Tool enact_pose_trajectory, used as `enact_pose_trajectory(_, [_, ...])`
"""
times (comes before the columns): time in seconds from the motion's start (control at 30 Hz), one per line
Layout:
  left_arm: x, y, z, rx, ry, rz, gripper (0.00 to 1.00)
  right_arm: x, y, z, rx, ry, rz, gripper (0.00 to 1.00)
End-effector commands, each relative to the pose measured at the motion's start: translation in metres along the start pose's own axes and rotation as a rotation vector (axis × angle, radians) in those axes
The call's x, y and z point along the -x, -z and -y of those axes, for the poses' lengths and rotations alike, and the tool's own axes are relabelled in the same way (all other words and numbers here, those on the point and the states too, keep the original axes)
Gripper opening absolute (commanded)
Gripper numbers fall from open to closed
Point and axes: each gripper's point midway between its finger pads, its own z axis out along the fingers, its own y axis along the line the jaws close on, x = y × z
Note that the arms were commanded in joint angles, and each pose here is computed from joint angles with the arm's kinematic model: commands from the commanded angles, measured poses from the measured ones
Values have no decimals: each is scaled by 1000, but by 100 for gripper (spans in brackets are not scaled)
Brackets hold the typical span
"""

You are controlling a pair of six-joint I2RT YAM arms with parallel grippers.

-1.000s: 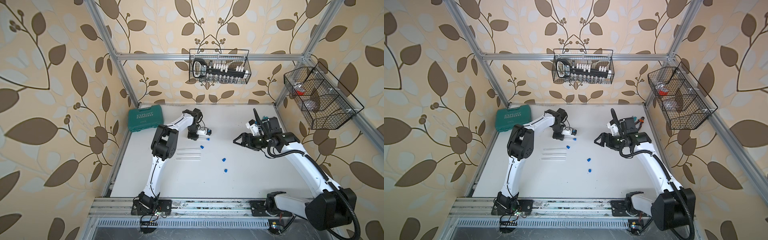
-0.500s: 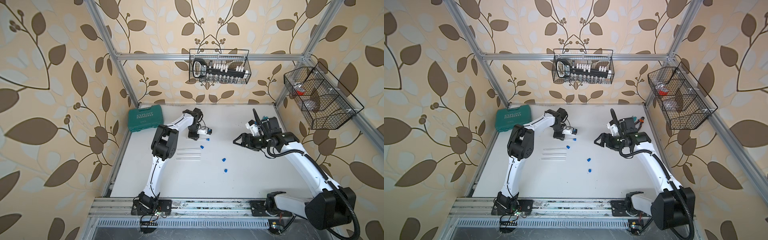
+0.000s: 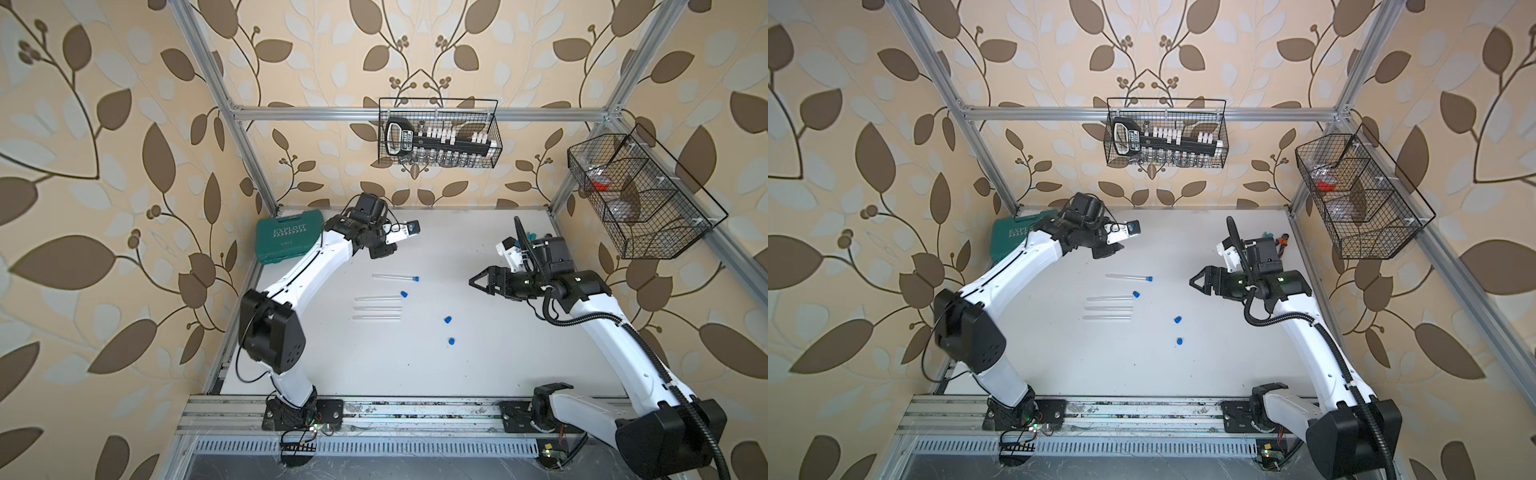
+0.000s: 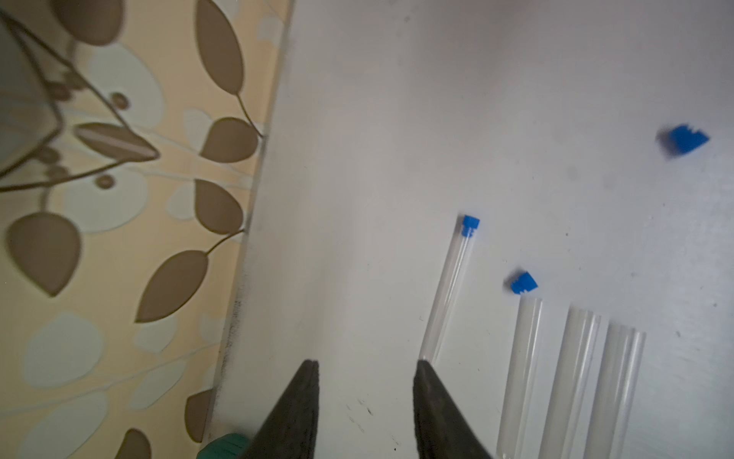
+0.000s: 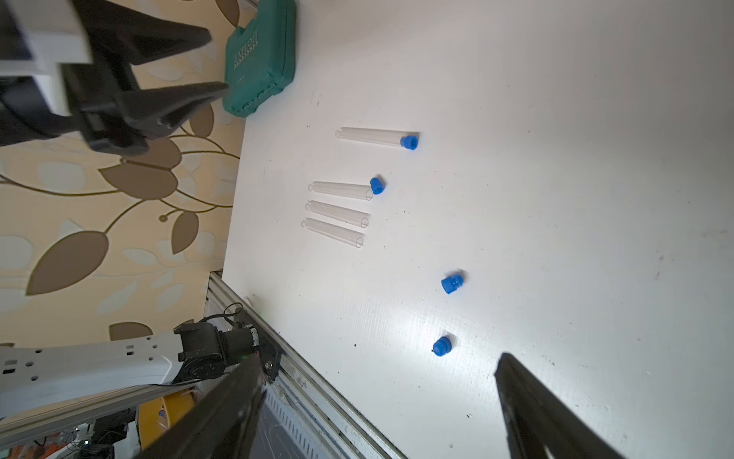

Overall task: Insert stoppers into test tubes
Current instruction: Place the test tube at the center of the board.

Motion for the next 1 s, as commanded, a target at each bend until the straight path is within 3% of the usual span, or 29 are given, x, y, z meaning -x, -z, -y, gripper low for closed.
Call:
enact_pose_trajectory(0.0, [23,28,11,-6,223,136,42,21,11,-2,-10,49,147,89])
enact_pose_trajectory(0.07, [26,42,20,0,300,202,47,30,13,2,-18,69,225,89])
enact_pose_trajectory(0.17, [19,47,34,11,434,277,44,42,11,15,-61,50,309,89])
enact_pose_trajectory(0.33, [-3,40,60,-21,563,272,54,55,-1,26,-93,42,298,89])
enact_pose_trajectory(0.57, [-53,22,133,-259,284,75,48,66,-5,34,-155,28,214,88])
enact_pose_trajectory(0.67, [-74,24,153,-340,237,-28,46,65,2,34,-184,33,196,88])
enact_pose_trajectory(0.97, [-119,6,198,-421,66,-105,43,53,9,47,-264,39,189,86])
